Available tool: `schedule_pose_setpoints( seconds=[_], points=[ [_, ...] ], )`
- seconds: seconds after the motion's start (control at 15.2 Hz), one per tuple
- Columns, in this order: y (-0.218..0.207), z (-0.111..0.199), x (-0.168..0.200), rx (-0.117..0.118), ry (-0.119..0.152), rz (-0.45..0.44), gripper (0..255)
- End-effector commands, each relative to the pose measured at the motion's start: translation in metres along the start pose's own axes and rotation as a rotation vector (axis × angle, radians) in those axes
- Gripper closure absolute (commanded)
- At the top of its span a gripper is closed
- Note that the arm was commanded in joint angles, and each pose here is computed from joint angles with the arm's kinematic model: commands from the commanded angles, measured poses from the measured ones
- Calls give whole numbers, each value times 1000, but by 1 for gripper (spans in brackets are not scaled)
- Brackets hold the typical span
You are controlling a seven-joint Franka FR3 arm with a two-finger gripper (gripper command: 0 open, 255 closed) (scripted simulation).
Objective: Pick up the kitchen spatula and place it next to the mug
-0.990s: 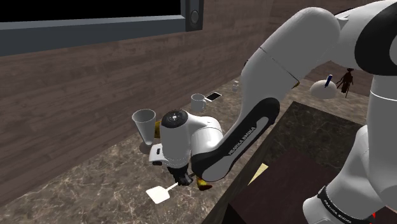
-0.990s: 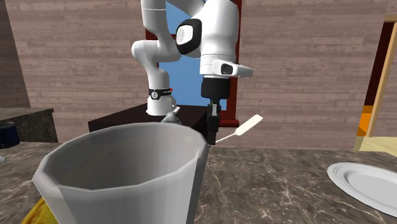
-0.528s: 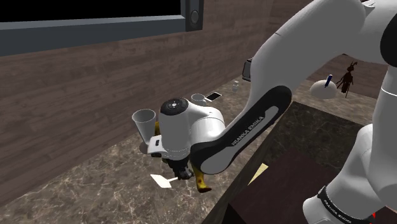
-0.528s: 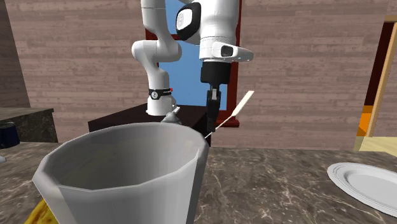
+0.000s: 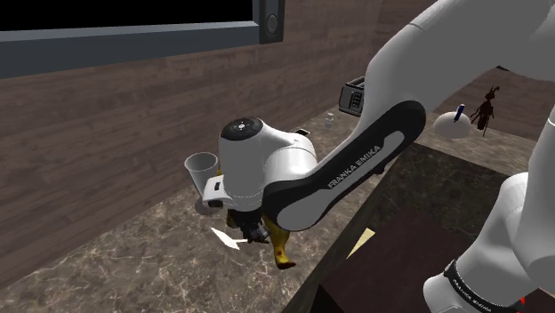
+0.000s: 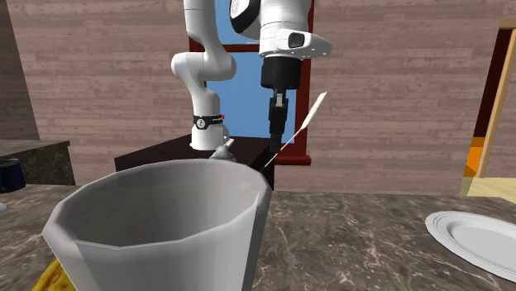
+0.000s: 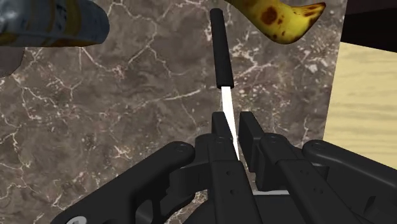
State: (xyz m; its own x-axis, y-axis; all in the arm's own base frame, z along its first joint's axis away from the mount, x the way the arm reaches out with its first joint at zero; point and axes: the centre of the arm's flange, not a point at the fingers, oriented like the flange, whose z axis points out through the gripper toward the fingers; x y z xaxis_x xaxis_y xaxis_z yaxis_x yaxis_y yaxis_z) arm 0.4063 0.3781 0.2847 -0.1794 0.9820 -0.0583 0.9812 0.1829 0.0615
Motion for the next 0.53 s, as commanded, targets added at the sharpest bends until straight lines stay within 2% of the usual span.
schedule_pose_setpoints(
  seconds=[0.0, 0.46],
  points=[
    [-4, -4, -13, 0, 0, 0, 255],
    [-21, 1, -104, 0, 0, 0, 255]
  ],
)
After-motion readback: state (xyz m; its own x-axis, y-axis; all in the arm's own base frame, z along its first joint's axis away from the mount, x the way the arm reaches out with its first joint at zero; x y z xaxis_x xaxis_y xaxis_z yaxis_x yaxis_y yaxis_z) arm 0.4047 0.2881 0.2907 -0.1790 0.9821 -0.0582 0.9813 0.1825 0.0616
